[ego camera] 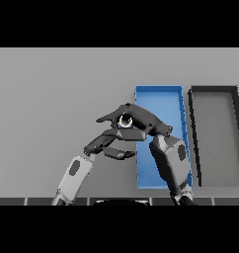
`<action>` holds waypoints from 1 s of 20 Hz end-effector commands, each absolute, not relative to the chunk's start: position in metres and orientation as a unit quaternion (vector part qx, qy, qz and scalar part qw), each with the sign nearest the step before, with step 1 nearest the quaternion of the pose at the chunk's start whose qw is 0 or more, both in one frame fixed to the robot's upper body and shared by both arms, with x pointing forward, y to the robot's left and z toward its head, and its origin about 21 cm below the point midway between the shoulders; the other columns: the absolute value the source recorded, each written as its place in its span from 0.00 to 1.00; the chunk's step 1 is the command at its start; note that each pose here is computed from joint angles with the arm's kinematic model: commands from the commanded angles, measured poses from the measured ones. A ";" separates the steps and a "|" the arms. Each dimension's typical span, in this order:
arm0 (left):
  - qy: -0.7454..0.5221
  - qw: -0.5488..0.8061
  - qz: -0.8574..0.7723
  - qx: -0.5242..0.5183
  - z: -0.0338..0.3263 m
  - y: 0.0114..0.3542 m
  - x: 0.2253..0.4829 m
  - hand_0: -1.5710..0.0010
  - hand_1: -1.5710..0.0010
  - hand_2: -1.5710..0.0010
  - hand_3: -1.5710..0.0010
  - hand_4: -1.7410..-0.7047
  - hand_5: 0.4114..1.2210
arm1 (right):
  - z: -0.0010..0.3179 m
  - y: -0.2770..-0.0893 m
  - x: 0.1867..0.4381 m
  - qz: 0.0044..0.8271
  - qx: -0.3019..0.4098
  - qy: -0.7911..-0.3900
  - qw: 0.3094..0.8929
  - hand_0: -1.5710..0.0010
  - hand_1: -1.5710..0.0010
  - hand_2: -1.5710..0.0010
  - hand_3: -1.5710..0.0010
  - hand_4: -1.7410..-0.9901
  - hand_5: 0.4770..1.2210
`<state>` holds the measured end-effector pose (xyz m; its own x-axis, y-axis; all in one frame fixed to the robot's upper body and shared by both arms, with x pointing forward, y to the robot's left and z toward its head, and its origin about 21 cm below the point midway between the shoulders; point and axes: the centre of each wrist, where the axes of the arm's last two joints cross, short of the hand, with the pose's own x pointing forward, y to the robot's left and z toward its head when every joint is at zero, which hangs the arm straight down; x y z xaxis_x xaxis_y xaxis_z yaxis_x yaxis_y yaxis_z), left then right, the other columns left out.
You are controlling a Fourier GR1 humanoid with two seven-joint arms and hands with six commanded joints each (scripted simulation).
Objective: Pick up the blue pipe and place it into the blue bin.
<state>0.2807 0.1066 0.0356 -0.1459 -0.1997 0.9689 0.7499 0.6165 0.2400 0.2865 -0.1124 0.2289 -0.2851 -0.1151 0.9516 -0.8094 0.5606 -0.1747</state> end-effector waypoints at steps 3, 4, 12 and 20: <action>-0.654 0.615 -0.385 -0.214 0.036 0.112 0.275 1.00 1.00 1.00 1.00 0.76 0.08 | 0.271 -0.120 0.299 0.309 0.333 -0.750 0.479 0.00 0.00 0.00 0.00 0.33 1.00; -0.655 0.615 -0.384 -0.213 0.038 0.112 0.278 1.00 1.00 1.00 1.00 0.76 0.08 | 0.282 -0.127 0.301 0.288 0.325 -0.764 0.477 0.00 0.00 0.00 0.00 0.32 1.00; -0.658 0.615 -0.382 -0.207 0.042 0.119 0.273 1.00 1.00 1.00 1.00 0.76 0.08 | 0.291 -0.188 0.345 0.204 0.177 -0.797 0.540 0.00 0.00 0.00 0.00 0.32 1.00; -0.666 0.613 -0.375 -0.202 0.042 0.119 0.276 1.00 1.00 1.00 1.00 0.77 0.06 | 0.224 -0.236 0.352 0.155 0.068 -0.732 0.660 0.00 0.00 0.00 0.00 0.32 1.00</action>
<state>0.2761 0.1189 0.0417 -0.1675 -0.1908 0.9672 0.7284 0.6372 0.2518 0.3518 -0.2364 0.2236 -0.1171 0.1074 0.9873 -0.3044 0.9424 -0.1386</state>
